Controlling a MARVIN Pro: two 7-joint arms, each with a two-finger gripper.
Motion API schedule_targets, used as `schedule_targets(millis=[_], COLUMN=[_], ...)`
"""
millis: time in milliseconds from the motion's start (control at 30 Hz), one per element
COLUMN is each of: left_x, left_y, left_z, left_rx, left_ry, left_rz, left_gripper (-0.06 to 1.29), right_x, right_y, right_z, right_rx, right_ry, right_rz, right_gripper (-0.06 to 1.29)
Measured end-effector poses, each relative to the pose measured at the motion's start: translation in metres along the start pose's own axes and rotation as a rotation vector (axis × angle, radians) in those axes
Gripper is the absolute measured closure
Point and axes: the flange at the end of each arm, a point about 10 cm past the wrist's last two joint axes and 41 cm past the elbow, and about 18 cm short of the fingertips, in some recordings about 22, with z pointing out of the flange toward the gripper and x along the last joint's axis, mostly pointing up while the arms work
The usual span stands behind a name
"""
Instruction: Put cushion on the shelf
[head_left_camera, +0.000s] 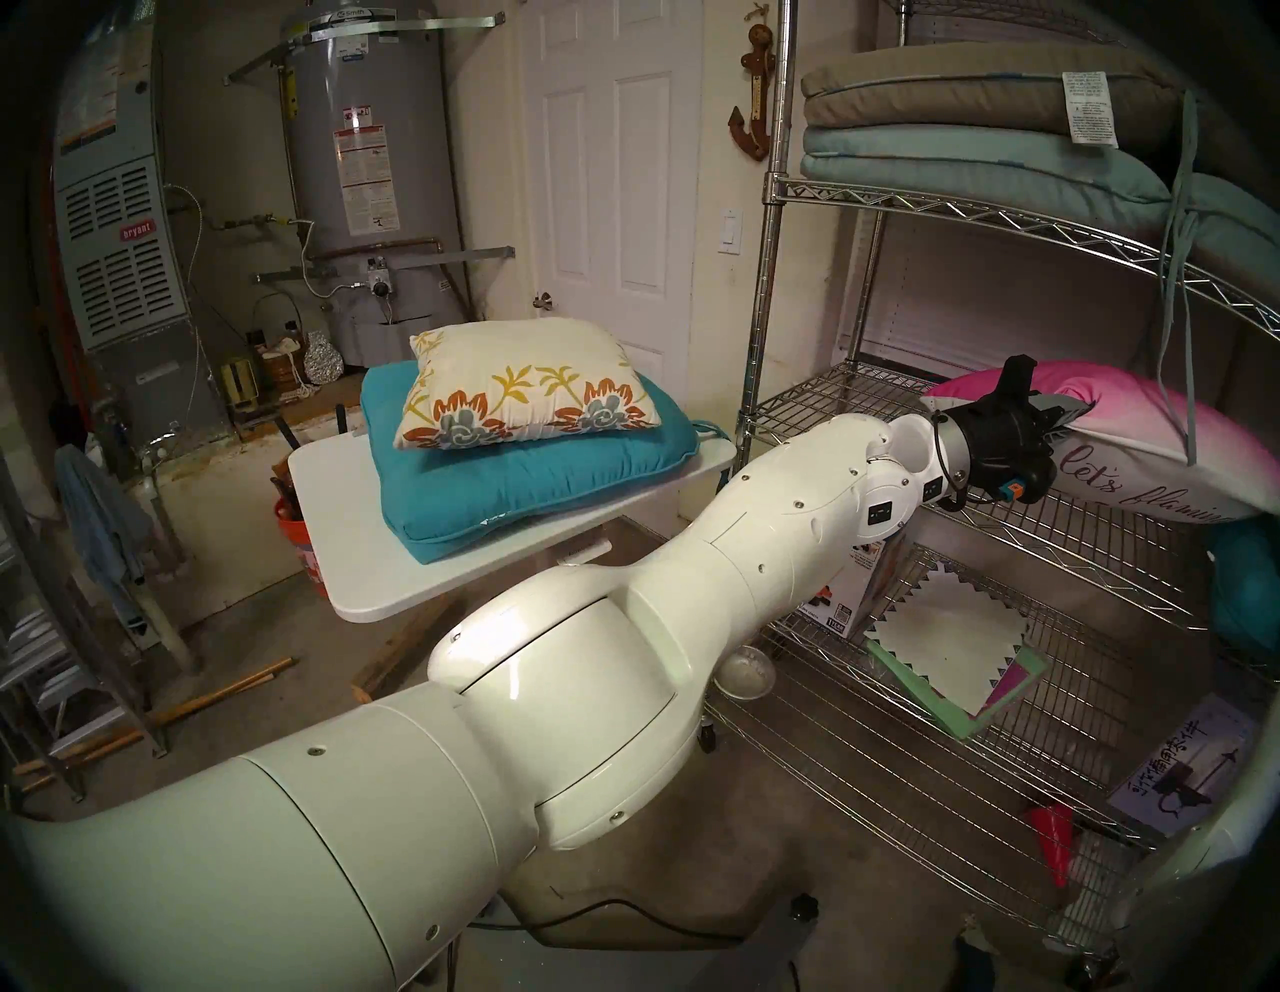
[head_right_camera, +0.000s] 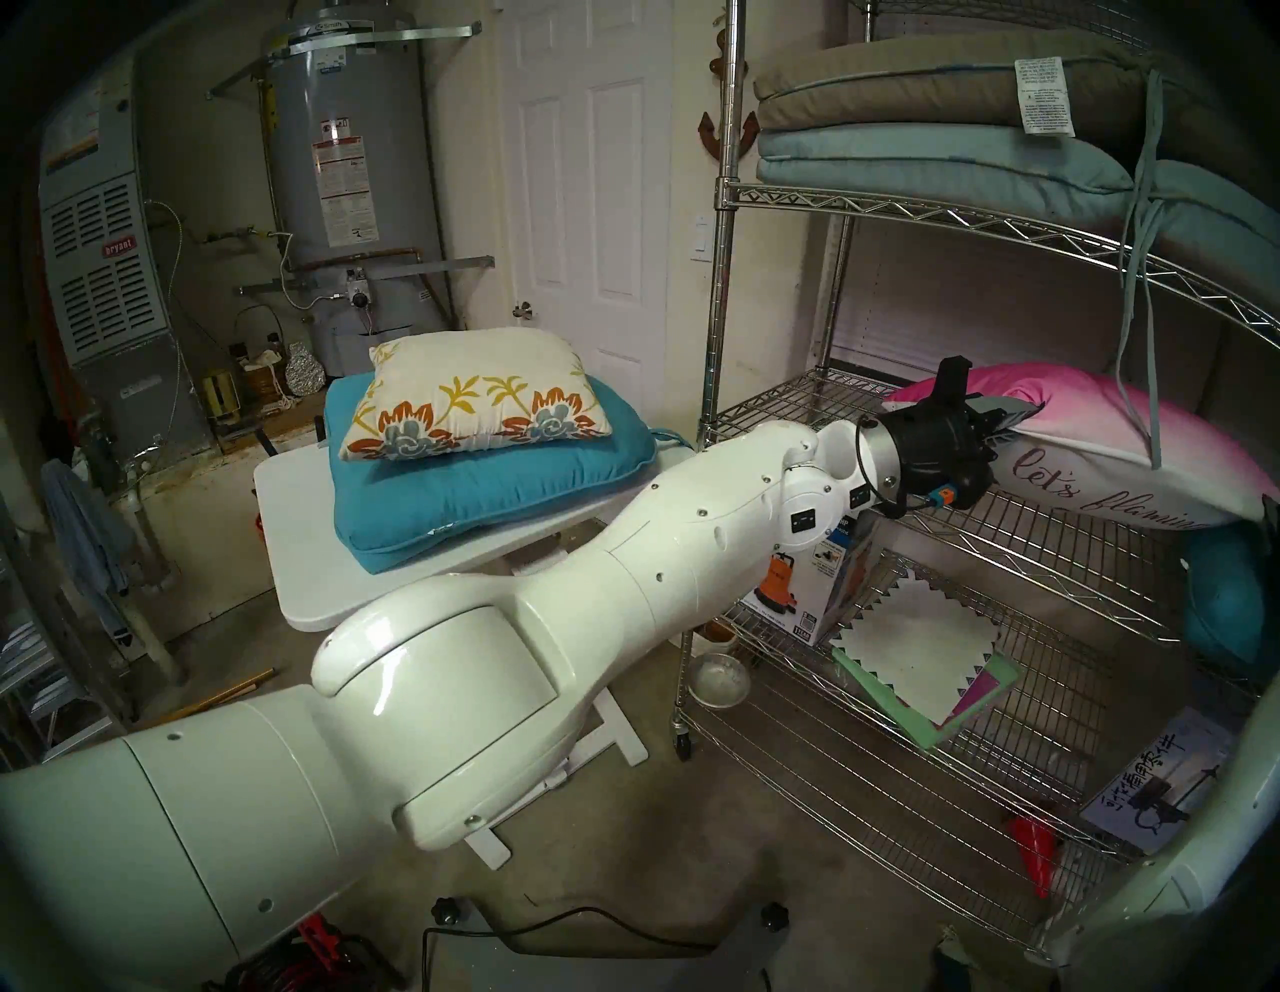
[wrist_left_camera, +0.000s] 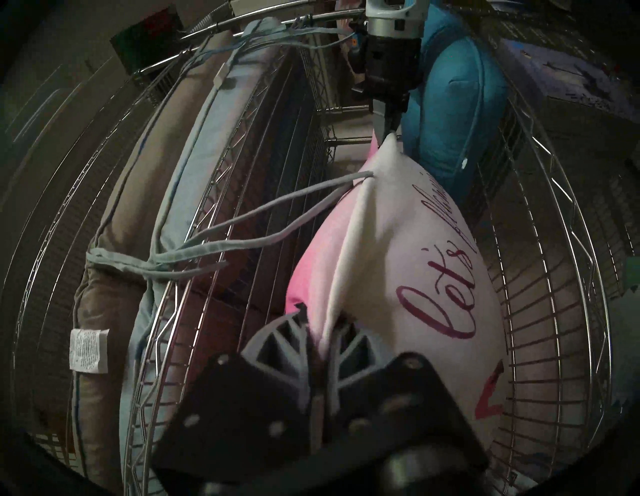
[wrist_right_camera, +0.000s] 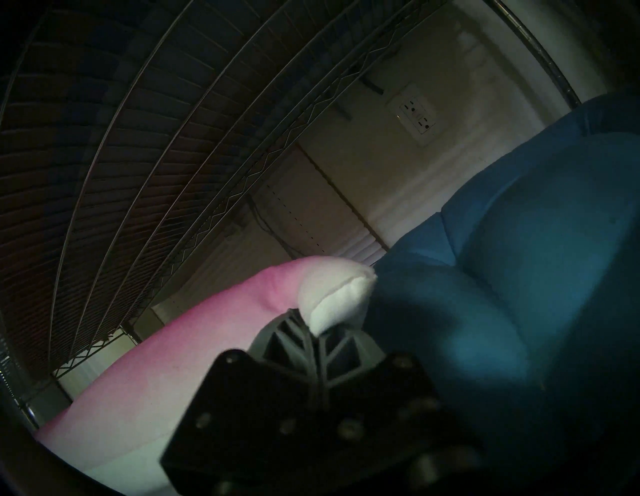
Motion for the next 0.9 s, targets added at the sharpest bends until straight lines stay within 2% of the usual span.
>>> schedule_targets(millis=[367,900], left_x=[0.011,0.023], left_y=[0.0,0.002], left_z=[0.007,0.014], left_rx=[-0.026,-0.049], left_ry=[0.027,0.057], left_rz=[0.032,0.062], left_gripper=[1.19,1.19], right_x=[0.019,0.033], right_y=[0.006,0.023], right_z=[0.005,0.007], right_rx=[-0.001,-0.017], right_ry=[0.009,-0.003], right_rz=[0.005,0.031], right_gripper=[1.25,1.25])
